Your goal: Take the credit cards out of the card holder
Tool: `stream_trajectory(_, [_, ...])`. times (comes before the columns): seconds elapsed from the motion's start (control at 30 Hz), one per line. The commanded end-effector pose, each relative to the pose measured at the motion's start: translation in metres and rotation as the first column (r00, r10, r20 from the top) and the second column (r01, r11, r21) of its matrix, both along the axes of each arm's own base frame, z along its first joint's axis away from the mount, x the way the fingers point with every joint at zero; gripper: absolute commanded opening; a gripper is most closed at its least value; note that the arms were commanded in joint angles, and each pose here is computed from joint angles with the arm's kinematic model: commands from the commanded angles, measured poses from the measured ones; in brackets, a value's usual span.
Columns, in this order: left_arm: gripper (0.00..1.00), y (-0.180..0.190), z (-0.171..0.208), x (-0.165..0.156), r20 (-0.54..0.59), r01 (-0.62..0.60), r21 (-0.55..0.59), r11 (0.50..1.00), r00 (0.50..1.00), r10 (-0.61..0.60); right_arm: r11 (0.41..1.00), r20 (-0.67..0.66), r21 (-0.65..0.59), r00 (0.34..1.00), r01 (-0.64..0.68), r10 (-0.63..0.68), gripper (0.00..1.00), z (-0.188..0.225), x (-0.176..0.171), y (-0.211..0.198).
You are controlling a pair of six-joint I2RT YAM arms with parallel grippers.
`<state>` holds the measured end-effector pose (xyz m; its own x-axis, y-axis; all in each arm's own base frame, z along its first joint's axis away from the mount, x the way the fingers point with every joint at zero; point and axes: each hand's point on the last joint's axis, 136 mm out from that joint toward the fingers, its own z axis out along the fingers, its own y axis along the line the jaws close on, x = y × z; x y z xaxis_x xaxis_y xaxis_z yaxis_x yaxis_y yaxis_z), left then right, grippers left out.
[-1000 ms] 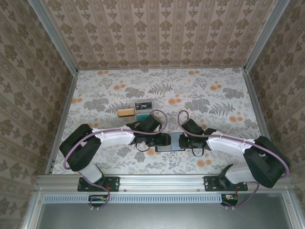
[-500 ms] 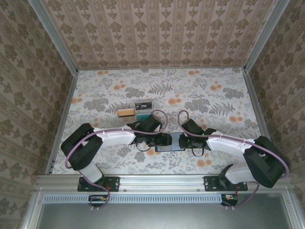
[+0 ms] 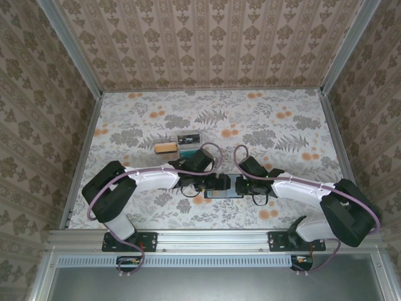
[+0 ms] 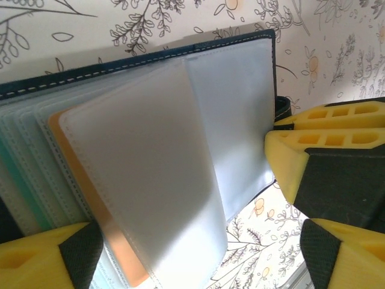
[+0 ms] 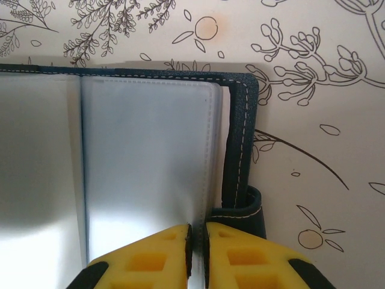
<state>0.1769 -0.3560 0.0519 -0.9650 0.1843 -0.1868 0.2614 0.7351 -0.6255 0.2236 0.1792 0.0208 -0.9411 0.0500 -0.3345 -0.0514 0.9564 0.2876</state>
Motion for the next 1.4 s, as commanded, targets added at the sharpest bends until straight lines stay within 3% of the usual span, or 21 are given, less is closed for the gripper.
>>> stream_trajectory(0.0, [0.94, -0.011, 0.003, -0.002, 0.006, 0.043, -0.038, 0.998, 0.999, -0.043, 0.998, -0.076, -0.056, 0.997, 0.001, -0.006, 0.17, -0.018, -0.017, -0.01])
stream_trajectory(0.47, [0.93, -0.03, 0.035, -0.002, 0.078, 0.117, -0.067, 0.991, 0.991, -0.111, 0.998, -0.078, -0.057, 0.997, 0.003, -0.008, 0.17, -0.019, -0.017, -0.01])
stream_trajectory(0.77, [0.93, -0.031, 0.032, -0.003, 0.069, 0.119, -0.051, 0.992, 0.991, -0.115, 0.998, -0.075, -0.06, 0.997, 0.005, -0.01, 0.19, -0.018, -0.017, -0.01])
stream_trajectory(1.17, [0.93, -0.004, 0.025, 0.005, 0.074, 0.036, -0.007, 0.999, 0.997, -0.036, 0.99, 0.024, -0.116, 0.997, 0.078, -0.076, 0.31, 0.014, -0.008, -0.035])
stream_trajectory(1.37, [0.89, 0.02, 0.025, 0.012, 0.091, -0.031, 0.016, 0.999, 0.995, 0.029, 0.995, 0.11, -0.027, 0.99, 0.091, -0.088, 0.32, 0.046, 0.001, -0.031])
